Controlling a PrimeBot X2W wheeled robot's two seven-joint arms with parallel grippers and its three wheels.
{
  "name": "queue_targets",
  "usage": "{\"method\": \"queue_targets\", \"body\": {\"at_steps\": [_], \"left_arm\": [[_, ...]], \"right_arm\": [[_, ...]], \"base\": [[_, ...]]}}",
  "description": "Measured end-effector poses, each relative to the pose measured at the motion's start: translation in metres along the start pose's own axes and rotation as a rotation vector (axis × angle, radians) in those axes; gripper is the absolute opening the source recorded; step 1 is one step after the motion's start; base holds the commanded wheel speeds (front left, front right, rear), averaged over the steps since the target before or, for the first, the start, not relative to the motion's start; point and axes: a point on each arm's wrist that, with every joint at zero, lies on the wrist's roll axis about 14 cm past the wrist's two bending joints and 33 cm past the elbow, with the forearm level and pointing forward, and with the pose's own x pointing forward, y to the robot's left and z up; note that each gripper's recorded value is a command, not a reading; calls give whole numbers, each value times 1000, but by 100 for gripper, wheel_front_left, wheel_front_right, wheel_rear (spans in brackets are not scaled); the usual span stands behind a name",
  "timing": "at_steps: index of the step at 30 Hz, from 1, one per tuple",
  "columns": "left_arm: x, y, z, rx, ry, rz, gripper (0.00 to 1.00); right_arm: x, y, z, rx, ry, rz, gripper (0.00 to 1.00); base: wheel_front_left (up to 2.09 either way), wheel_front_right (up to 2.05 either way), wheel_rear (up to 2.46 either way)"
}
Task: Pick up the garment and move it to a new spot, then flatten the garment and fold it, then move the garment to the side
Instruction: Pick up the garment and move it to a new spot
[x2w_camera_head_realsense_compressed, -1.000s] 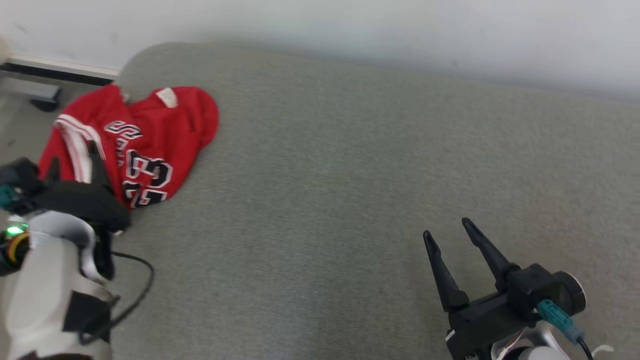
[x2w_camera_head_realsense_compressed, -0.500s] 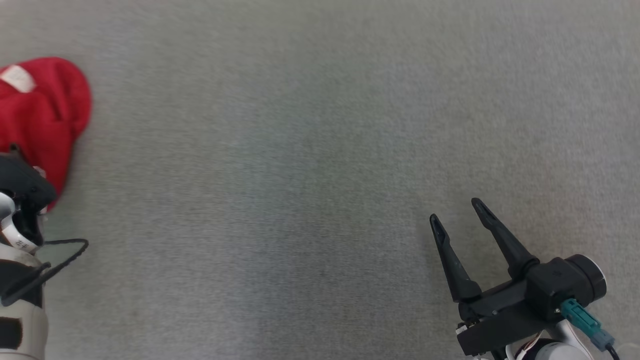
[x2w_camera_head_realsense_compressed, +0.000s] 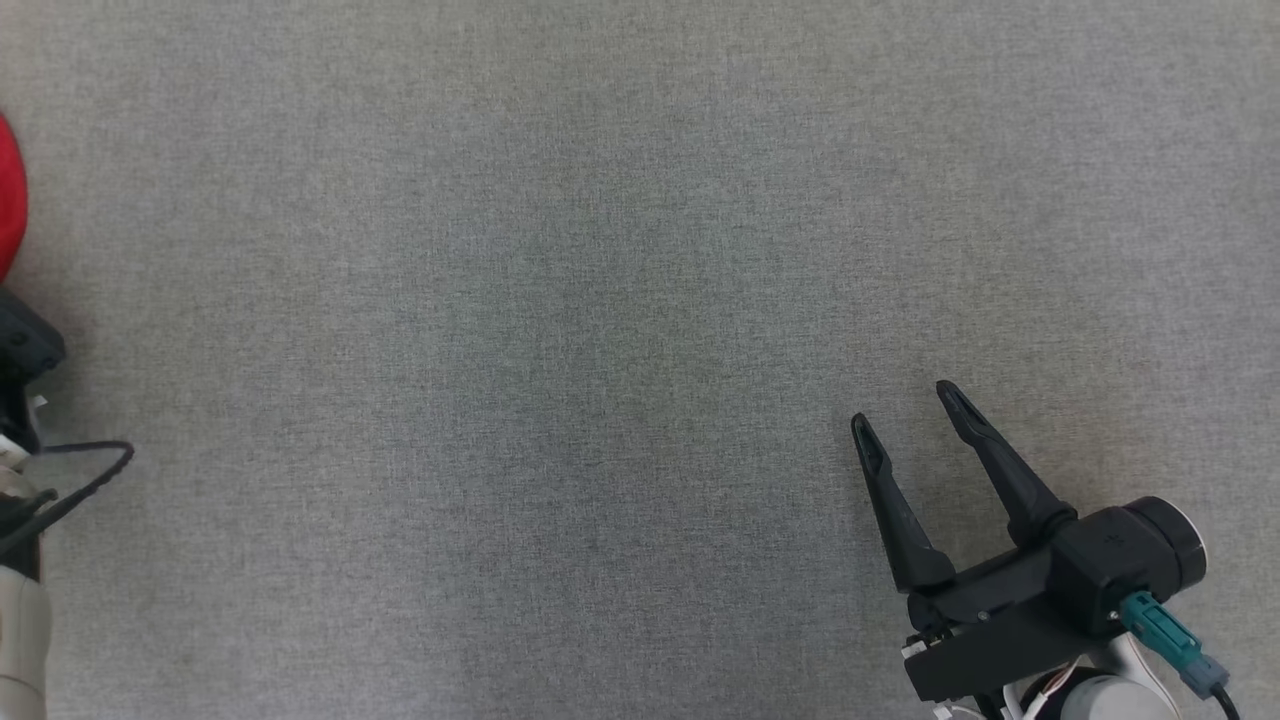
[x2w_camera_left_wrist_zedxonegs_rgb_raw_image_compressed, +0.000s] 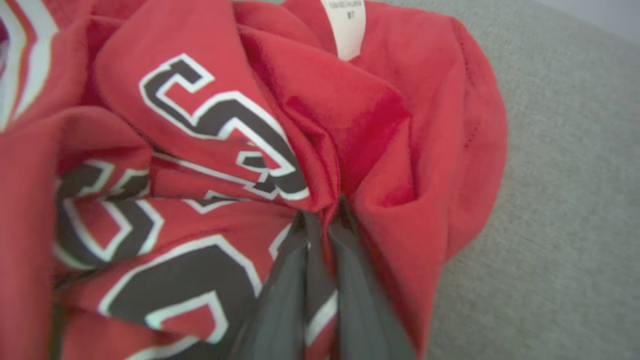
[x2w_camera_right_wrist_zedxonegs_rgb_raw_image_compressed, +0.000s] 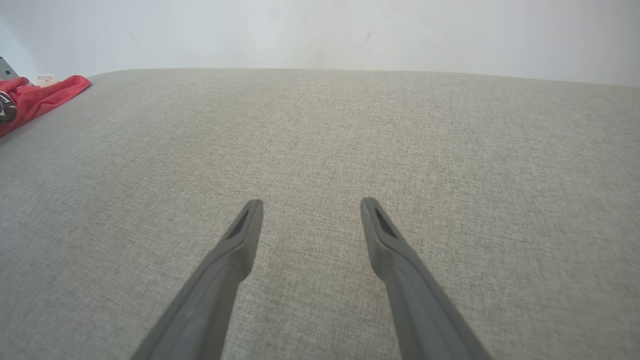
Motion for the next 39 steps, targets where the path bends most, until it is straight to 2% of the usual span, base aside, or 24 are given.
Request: {"method": "queue_targets", "body": {"at_steps": [4,9,13,21,27,32,35,39], "left_arm": [[-7,1,2,7,21,-11,0],[-25,3,27,31,-28,-34,0],[-47,7,71,84,-144,-48,0],[-118,-16,163,166,-391,-161,0],[-195,-61,217,236,-583,-309,0],[-268,-116,240,272,-724,-487,0],[-308,-158,239,291,-778,-621,0],[-351,-219,213,333,-792,-807,0]], "right_arm": [[-1,3,6,8,-22,5,100],[-1,12,21,26,-75,19,100],[-6,22,31,48,-114,31,100],[-22,36,58,66,-213,35,100],[-46,27,79,63,-289,-22,100],[-69,20,89,61,-334,-67,100],[-82,13,93,62,-353,-101,100],[-99,1,97,61,-374,-154,100]], "base": [[0,0,0],[0,0,0],[0,0,0],[0,0,0],[0,0,0],[0,0,0],[0,0,0],[0,0,0]]}}
